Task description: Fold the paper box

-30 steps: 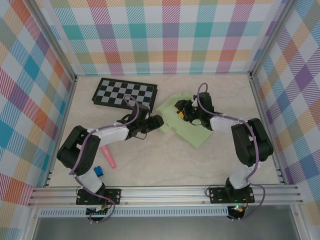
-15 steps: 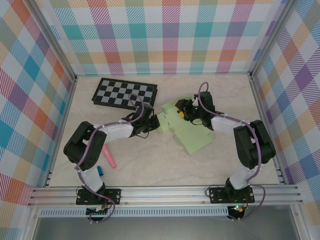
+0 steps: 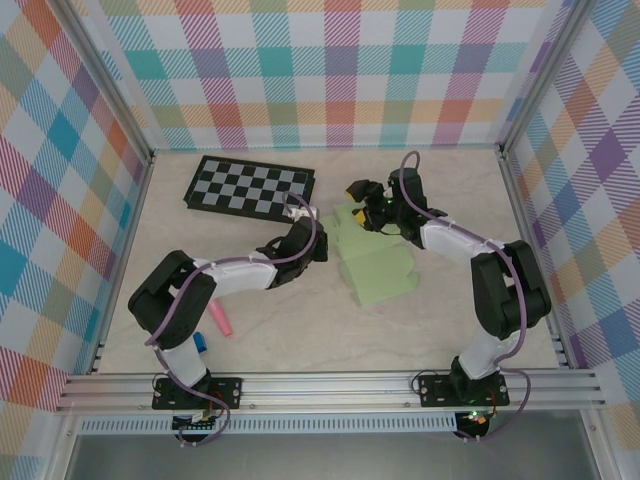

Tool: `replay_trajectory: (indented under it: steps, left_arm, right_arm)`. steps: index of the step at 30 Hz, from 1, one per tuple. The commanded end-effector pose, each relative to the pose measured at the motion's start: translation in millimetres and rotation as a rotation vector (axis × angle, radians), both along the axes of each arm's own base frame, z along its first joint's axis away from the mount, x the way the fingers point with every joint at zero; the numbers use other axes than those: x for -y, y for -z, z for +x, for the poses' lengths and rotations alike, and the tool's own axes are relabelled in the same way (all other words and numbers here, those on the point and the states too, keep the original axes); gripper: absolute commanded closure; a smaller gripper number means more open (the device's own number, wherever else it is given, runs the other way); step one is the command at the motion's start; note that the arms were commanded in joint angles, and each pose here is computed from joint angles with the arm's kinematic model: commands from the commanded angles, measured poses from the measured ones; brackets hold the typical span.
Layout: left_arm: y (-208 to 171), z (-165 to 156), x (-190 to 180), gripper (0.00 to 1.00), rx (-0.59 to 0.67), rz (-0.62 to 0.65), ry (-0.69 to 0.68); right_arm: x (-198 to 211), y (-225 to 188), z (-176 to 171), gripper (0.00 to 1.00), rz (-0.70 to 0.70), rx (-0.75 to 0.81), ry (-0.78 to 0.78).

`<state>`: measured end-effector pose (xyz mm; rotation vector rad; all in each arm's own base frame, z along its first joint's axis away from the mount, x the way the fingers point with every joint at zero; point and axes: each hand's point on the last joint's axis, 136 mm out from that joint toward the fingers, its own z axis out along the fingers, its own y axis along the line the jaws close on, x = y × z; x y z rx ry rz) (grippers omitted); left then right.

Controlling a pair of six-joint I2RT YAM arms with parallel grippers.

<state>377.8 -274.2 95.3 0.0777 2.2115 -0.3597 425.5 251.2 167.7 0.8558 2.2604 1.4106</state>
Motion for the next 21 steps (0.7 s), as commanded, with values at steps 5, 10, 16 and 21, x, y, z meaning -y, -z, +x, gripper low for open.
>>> replay_trajectory:
  steps: [5,10,16,21]
  left_arm:
    - [-31,8,-2,1.00,0.164,0.012,-0.013]
    - [-38,9,3,1.00,0.199,0.021,0.002]
    - [-36,8,-3,1.00,0.215,0.018,-0.024]
    - [-37,9,-4,1.00,0.219,0.019,-0.033]
  right_arm:
    - [11,12,7,0.45,-0.026,-0.075,0.087]
    - [12,19,12,0.48,-0.044,-0.112,0.114]
    - [18,24,17,0.59,-0.053,-0.119,0.160]
    - [14,26,21,0.71,-0.018,-0.107,0.160]
